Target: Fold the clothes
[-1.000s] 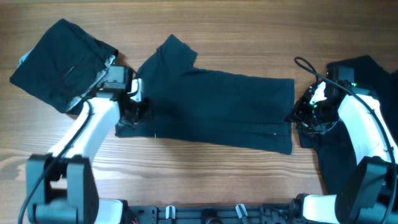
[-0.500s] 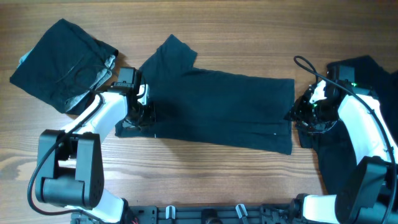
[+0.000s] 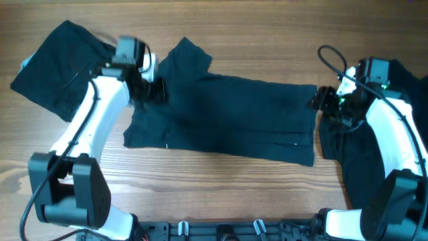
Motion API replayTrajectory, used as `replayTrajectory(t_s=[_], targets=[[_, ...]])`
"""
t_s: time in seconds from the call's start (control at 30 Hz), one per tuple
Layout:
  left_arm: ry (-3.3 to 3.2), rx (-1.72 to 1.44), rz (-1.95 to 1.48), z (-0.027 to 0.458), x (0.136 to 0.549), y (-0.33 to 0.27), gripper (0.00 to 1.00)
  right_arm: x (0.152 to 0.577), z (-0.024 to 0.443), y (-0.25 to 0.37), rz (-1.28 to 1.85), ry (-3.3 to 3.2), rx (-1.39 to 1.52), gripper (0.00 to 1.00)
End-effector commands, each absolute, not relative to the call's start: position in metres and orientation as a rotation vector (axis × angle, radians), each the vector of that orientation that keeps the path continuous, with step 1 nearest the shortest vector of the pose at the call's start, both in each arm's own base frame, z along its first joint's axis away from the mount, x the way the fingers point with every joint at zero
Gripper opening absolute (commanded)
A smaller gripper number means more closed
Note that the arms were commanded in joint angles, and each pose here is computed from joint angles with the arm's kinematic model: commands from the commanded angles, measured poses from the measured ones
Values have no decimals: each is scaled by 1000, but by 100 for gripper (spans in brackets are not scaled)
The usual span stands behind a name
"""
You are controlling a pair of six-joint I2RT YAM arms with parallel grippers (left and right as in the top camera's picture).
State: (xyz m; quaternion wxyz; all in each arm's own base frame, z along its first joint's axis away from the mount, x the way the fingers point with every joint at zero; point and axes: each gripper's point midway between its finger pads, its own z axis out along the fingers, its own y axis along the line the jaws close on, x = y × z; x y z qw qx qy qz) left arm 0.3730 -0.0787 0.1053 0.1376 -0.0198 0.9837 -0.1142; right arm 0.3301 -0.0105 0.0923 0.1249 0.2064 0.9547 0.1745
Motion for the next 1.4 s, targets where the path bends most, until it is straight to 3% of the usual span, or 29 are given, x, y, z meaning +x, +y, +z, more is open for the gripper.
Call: replayTrajectory(t_s=[0.0,0.13,0.33,0.47,0.57,0.7,0.83,1.0,1.1,1.37], targets=[[2555,40,-334,175,433,-86,51,359,118,-14,523,2720,545,68],[2388,62,-368,179,482,-97,50,370,143,-11,563,2680,540,69],[2387,67,-399,100,530,-117,49,356,138,-8,581,2738,581,69],[2391,71,-398,66,550,-122,51,352,136,-7,583,2754,590,70],[2422,64,-371,35,554,-120,62,351,136,-6,584,2760,594,70],[2454,101,-360,12,551,-123,64,351,136,-7,584,2760,594,70],[2503,179,-349,-14,542,-135,59,351,136,-7,583,2761,594,69],[2496,230,-287,-16,541,-140,31,350,135,-8,573,2762,595,69],[2535,213,-242,-17,535,-132,4,351,136,-8,572,2761,595,69],[2488,113,-132,60,541,-105,4,366,121,-29,415,2745,605,69]])
